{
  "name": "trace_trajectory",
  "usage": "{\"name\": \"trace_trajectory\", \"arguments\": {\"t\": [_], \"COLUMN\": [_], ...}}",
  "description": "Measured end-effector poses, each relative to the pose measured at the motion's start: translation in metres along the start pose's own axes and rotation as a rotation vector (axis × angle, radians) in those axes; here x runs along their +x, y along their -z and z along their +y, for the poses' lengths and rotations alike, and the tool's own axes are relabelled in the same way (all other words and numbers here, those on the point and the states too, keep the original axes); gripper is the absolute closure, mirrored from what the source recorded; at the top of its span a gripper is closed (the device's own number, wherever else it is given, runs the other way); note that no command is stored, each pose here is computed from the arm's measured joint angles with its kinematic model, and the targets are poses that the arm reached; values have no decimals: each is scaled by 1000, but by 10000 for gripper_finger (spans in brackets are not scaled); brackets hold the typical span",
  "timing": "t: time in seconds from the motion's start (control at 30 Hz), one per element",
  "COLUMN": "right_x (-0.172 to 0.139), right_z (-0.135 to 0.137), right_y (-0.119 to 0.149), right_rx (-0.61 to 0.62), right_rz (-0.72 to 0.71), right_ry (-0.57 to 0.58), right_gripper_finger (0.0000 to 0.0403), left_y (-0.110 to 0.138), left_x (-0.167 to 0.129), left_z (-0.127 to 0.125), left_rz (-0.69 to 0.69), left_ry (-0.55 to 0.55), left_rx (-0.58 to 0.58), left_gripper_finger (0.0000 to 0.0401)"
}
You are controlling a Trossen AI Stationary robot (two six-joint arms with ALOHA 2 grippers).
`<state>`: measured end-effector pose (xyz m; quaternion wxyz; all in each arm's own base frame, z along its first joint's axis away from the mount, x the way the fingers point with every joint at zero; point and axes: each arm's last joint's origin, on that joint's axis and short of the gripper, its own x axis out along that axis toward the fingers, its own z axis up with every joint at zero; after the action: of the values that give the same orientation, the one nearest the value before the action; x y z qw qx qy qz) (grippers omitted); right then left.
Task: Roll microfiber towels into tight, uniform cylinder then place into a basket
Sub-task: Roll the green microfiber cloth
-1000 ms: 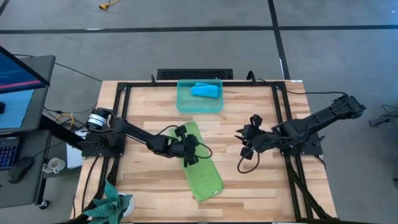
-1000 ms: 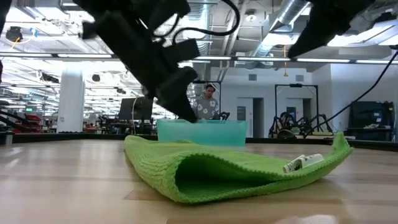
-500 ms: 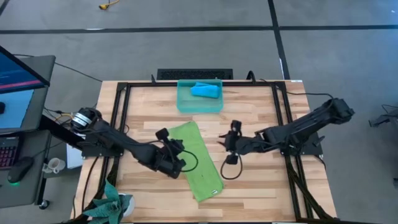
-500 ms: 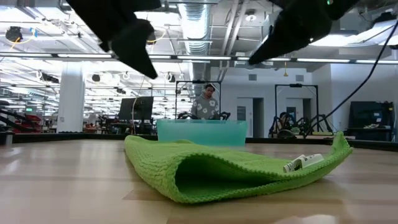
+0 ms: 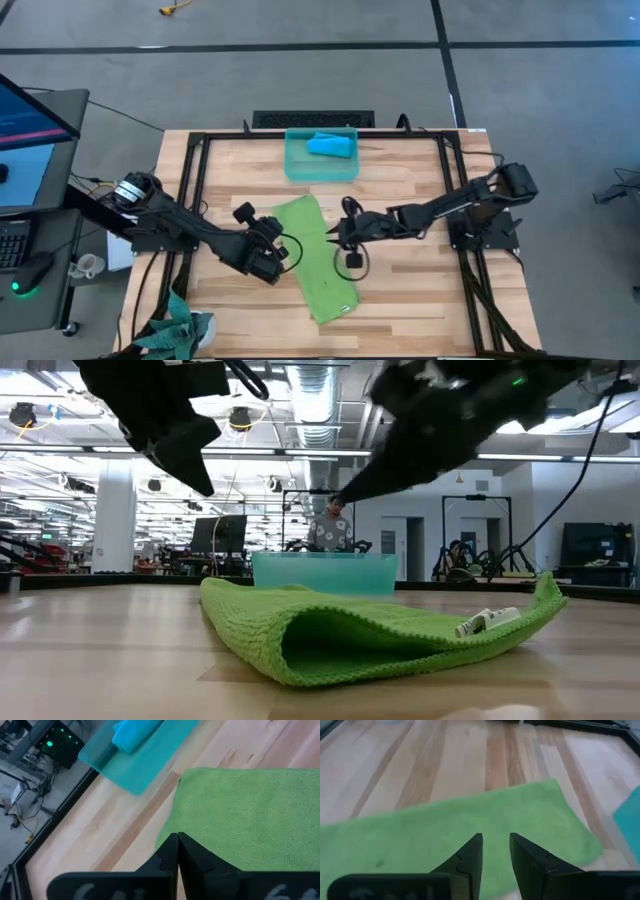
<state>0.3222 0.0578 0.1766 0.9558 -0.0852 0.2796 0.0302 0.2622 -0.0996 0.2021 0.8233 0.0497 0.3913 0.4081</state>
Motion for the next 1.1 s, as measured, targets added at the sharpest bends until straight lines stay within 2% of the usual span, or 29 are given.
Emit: {"name": "trace_trajectory", "arguments": {"t": [0.17,0.53,0.87,0.97,1.1], "right_x": [27,69,79,77,69], "right_z": [-10,-13,-23,-26,-28], "right_y": [8,25,34,34,34], "right_rx": [71,78,87,133,179], "right_rz": [50,160,348,374,501], "right_ry": [-35,-27,-14,-1,14], "right_gripper_finger": [283,283,283,283,283], "left_y": [0,-1,-3,-3,-2], "left_x": [0,0,1,1,1], "left_z": [-1,-2,-4,-4,-4], "left_rz": [-2,-9,-17,-16,-16], "left_ry": [4,13,24,24,23], "left_rx": [-6,-14,-29,-27,-27], "left_gripper_finger": [401,401,401,401,401]}}
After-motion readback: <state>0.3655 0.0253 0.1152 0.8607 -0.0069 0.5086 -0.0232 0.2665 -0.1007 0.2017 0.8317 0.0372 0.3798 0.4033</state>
